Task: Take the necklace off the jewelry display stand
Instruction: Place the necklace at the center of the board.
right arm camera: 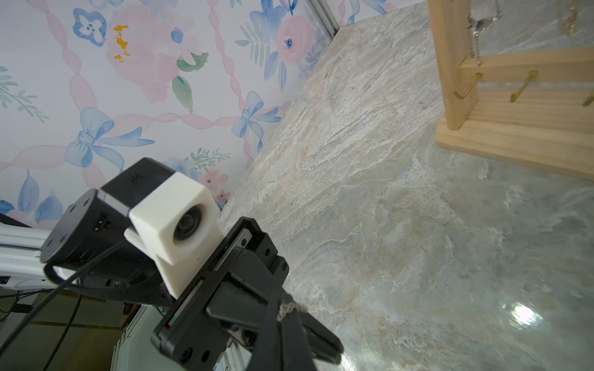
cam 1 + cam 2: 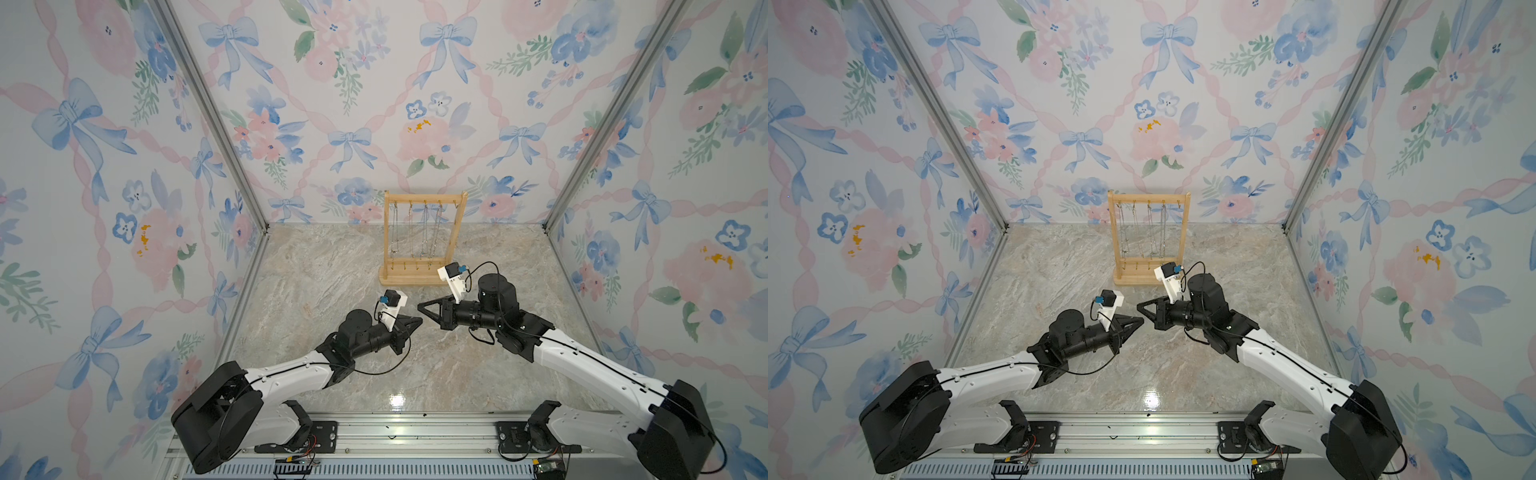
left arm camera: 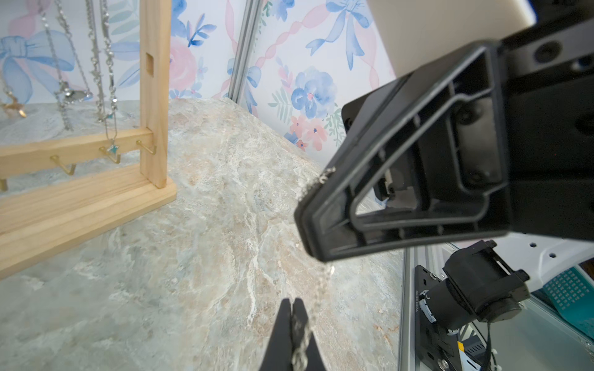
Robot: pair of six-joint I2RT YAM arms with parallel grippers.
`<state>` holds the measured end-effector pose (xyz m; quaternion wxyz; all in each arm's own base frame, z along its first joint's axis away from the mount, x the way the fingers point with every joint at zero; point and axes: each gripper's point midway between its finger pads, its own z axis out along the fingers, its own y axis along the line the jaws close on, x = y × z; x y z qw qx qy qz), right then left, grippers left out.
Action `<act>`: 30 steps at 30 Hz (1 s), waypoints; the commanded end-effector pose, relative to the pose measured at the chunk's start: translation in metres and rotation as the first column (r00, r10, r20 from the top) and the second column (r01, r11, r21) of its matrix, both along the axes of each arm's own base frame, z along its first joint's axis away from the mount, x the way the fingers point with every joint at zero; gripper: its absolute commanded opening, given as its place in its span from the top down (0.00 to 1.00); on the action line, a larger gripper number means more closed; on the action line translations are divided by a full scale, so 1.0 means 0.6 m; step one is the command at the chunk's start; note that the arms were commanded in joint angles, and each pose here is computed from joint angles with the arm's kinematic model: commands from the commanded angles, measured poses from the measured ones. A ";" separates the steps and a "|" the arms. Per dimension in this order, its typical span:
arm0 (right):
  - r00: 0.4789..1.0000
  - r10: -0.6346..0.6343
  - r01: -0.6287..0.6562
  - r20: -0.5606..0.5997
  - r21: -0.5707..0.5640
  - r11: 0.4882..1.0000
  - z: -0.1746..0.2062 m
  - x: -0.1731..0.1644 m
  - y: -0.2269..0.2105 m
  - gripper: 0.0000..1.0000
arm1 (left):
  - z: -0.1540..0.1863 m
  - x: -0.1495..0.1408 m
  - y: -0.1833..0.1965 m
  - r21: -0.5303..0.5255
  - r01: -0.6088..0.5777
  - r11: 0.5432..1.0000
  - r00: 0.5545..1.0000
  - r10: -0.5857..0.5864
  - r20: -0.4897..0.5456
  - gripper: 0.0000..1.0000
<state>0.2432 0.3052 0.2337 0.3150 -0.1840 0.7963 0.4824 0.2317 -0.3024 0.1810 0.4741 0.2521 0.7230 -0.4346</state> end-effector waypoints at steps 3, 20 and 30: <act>1.000 0.009 -0.009 -0.011 0.025 1.000 -0.024 0.021 0.056 1.00 | -0.096 -0.001 0.070 0.050 -0.202 0.978 0.955 0.208 -0.211 1.00; 0.982 0.094 -0.106 -0.167 -0.061 0.993 -0.208 0.034 0.231 1.00 | -0.221 -0.025 0.254 0.307 -0.565 0.766 0.700 0.642 -0.312 1.00; 0.975 0.118 -0.133 -0.186 -0.071 0.989 -0.259 0.046 0.276 1.00 | -0.257 -0.040 0.287 0.357 -0.602 0.714 0.634 0.699 -0.330 1.00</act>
